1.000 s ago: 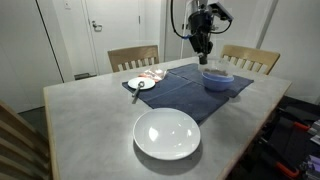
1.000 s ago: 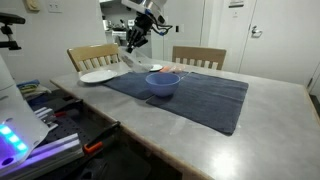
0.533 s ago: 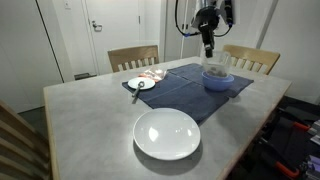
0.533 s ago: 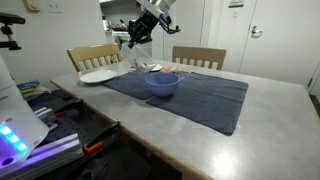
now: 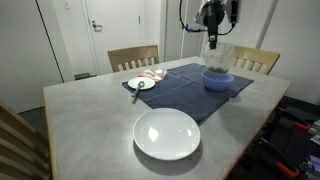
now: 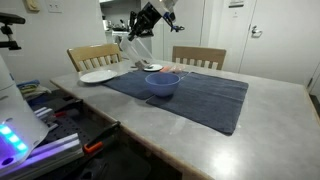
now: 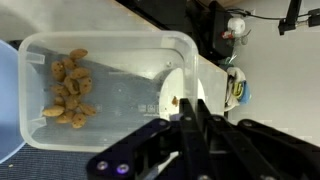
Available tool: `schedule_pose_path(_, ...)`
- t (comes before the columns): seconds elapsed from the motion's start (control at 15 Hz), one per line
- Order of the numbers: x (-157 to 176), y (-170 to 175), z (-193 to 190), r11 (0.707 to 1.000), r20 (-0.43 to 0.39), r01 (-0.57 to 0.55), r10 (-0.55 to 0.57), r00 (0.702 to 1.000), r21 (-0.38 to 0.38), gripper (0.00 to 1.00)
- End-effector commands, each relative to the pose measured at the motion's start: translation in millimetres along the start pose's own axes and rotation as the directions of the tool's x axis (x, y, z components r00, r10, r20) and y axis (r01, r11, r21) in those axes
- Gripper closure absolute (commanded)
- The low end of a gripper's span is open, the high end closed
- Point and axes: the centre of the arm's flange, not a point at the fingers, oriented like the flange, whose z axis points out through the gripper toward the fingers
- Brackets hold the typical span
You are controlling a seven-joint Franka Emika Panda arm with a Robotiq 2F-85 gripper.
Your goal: Pour the things in the lunchbox into the bowl
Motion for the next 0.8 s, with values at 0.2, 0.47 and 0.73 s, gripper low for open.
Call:
schedule_pose_path(0.2,-26,19,-13,0.989,-0.046,0.142,-0.140,0.989,0.029,0.98)
schedule_pose_path(0.47,-40,33,-17,0.969,-0.072,0.239,-0.235,0.969,0.055,0.98)
schedule_pose_path(0.73,-51,42,-20,0.946,-0.089,0.307,-0.299,0.950,0.100,0.98)
